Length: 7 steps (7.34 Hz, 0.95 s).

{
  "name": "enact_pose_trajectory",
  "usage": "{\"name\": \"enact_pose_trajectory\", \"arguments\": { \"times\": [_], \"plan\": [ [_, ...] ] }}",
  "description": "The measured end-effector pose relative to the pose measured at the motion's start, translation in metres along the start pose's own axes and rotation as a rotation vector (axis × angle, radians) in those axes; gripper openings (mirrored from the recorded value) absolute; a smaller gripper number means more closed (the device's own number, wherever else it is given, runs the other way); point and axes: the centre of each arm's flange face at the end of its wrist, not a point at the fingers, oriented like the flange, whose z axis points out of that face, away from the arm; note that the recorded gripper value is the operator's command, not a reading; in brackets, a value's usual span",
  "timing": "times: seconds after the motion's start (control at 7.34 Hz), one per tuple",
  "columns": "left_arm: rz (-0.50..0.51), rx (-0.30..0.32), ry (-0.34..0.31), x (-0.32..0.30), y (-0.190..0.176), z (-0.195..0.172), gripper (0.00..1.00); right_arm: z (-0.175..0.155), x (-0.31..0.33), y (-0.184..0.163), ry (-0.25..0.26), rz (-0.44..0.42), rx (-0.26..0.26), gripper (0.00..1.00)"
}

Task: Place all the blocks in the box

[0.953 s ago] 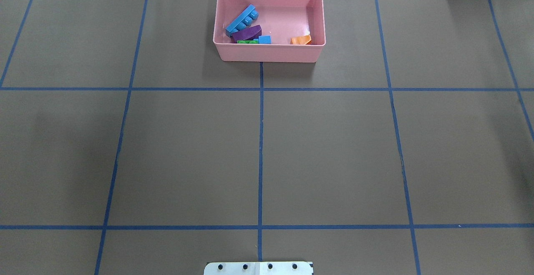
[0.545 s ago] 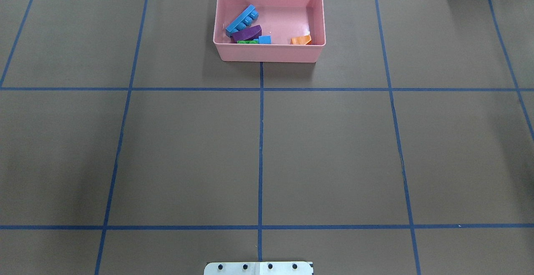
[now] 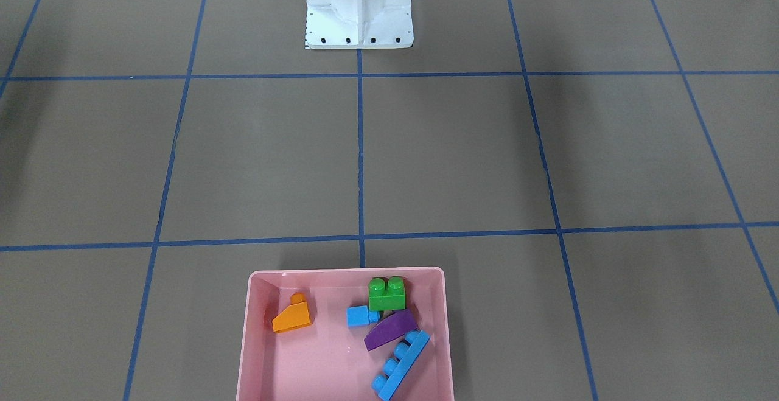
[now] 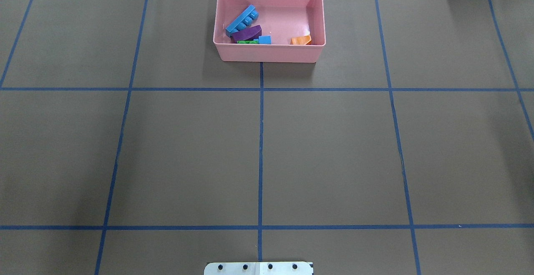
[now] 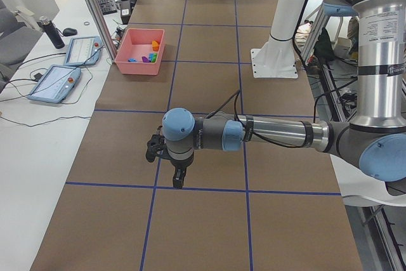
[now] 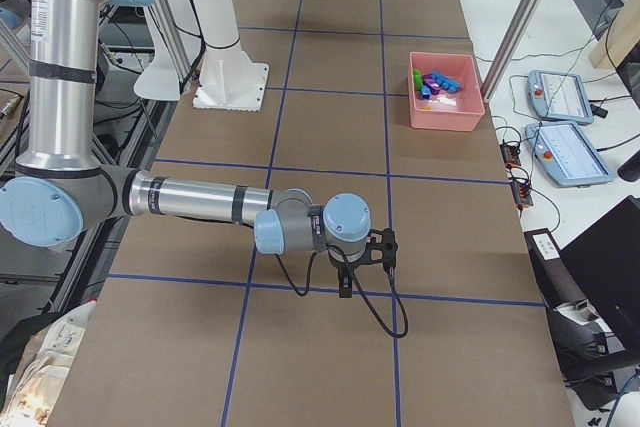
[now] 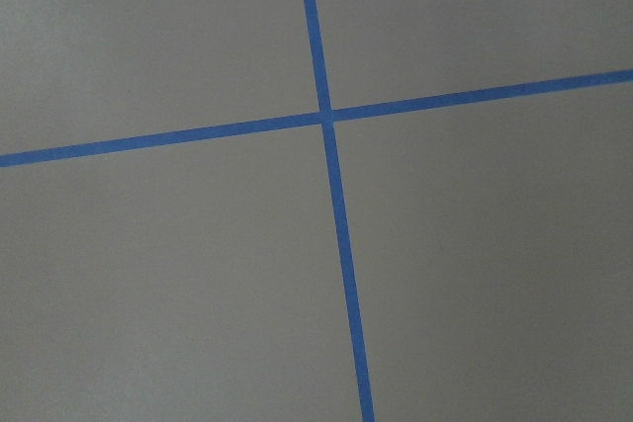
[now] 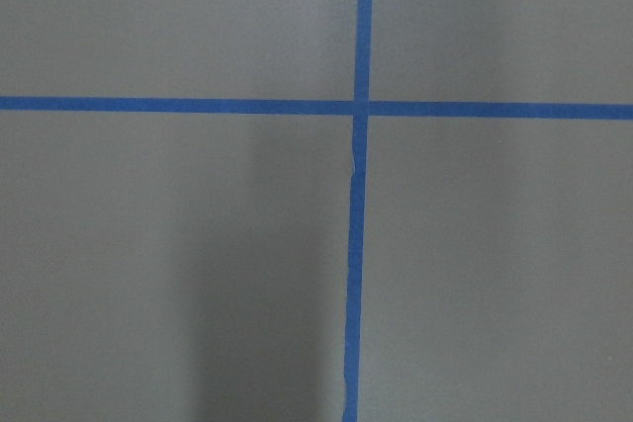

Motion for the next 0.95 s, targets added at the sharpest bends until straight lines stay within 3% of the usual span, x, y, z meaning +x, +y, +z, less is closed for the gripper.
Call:
{"name": "enact_pose_trajectory", "arguments": {
  "times": [0.41, 0.68, 0.95],
  "plan": [
    [-0.065, -0.006, -0.011, -0.001, -0.001, 0.002, 1.0, 0.002, -0.002, -0.002, 0.057, -0.105, -0.024, 1.0],
    [-0.083, -0.009, -0.016, -0.001, -0.001, 0.003, 1.0, -0.02, -0.016, -0.007, 0.09, -0.088, -0.059, 1.0],
    [-0.087, -0.009, -0.012, 0.0, -0.001, 0.003, 1.0, -0.04, -0.015, -0.004, 0.127, -0.086, -0.059, 1.0]
  ]
}}
